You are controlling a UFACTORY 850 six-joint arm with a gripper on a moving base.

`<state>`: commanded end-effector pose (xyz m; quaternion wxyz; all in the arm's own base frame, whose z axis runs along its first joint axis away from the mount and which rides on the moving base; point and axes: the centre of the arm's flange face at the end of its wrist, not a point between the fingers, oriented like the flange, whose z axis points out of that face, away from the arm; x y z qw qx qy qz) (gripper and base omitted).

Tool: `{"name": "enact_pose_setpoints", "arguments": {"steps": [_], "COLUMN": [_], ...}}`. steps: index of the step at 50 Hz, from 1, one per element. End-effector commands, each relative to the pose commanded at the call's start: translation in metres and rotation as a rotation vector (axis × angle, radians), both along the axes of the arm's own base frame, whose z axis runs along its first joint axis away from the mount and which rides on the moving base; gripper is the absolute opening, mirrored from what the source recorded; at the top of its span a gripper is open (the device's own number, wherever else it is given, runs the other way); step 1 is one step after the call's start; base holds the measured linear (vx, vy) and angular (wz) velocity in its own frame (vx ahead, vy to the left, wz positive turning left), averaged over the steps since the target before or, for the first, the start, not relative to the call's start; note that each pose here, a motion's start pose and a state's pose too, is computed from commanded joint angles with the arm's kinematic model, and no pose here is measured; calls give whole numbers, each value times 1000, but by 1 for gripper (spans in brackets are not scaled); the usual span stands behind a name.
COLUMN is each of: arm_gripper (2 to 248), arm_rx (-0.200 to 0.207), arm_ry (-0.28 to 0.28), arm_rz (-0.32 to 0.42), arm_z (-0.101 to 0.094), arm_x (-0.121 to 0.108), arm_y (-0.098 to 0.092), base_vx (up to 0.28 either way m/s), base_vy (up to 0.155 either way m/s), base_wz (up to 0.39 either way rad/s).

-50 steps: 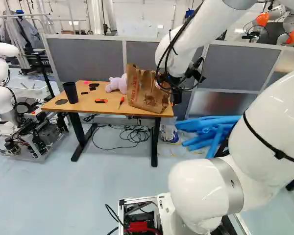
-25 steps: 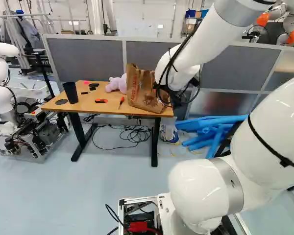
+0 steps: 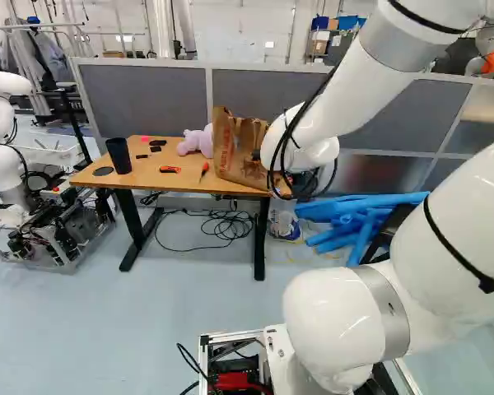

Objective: Pick up the bag on the ground and place it on the table

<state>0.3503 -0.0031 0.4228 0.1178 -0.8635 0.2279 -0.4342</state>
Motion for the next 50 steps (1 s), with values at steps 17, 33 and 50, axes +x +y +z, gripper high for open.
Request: {"name": "enact_pose_setpoints", "arguments": {"steps": [17,33,50], "arm_gripper": [247,247,247], "arm_rx": [-132,-242,-338], "arm_ry": [-96,-170,-230], "arm_rz": [91,152,194], "arm_z": [-20,-34,-45], "arm_x": [-22,-41,-58], "arm_y": [2,2,3], "base_vx": [0,0,0], "base_vy": [0,0,0], "base_wz": [0,0,0]}}
